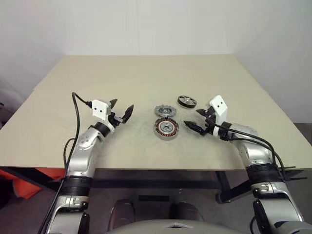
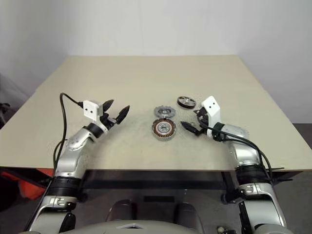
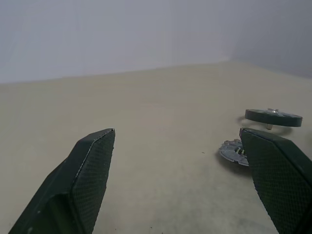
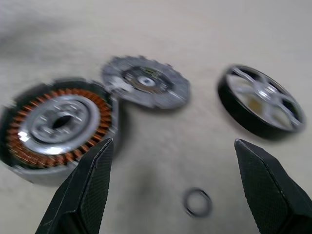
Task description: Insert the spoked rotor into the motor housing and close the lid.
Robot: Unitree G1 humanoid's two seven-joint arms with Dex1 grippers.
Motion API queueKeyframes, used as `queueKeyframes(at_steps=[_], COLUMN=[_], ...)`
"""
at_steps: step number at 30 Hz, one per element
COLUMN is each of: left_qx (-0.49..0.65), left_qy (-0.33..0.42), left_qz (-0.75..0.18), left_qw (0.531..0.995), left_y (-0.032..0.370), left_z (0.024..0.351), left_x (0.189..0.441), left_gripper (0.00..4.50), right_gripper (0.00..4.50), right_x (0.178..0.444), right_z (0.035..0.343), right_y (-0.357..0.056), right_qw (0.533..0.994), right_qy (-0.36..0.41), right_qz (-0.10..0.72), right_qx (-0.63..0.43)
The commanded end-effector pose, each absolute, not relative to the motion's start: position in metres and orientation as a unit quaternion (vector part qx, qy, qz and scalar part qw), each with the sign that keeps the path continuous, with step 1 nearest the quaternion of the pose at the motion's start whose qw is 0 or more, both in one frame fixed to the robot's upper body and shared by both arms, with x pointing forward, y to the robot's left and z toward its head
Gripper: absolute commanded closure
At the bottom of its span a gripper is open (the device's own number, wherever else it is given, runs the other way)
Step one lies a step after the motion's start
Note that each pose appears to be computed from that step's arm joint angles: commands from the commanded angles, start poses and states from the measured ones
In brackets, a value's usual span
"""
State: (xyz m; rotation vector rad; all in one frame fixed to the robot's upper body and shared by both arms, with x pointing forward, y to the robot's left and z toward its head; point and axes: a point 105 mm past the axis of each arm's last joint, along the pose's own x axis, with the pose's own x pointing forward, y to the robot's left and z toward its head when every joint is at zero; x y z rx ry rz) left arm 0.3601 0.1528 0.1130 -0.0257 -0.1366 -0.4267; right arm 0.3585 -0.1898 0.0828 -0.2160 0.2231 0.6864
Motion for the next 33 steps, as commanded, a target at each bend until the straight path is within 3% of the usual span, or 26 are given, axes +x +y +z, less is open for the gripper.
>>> queueKeyframes(at_steps=[1, 6, 18, 33], left_qx=[0.002, 0.004, 0.006, 0.011], left_qy=[-0.115, -0.111, -0.106, -0.105], left_qz=[-0.186, -0.190, -0.199, -0.233], left_qw=[0.976, 0.975, 0.974, 0.967], left_y=[0.161, 0.160, 0.158, 0.140], left_z=[0.135, 0.130, 0.128, 0.127], left_x=[0.366, 0.365, 0.361, 0.363], left_gripper=[0.16, 0.16, 0.16, 0.16], right_gripper=[0.07, 0.07, 0.07, 0.07], right_x=[0.364, 0.363, 0.354, 0.362], right_z=[0.099, 0.098, 0.092, 0.094], right_y=[-0.205, -0.217, -0.200, -0.192], right_qw=[0.938, 0.937, 0.918, 0.903], right_qy=[0.090, 0.101, 0.115, 0.127], right_qz=[0.311, 0.307, 0.354, 0.349], right_qx=[-0.122, -0.130, -0.137, -0.215])
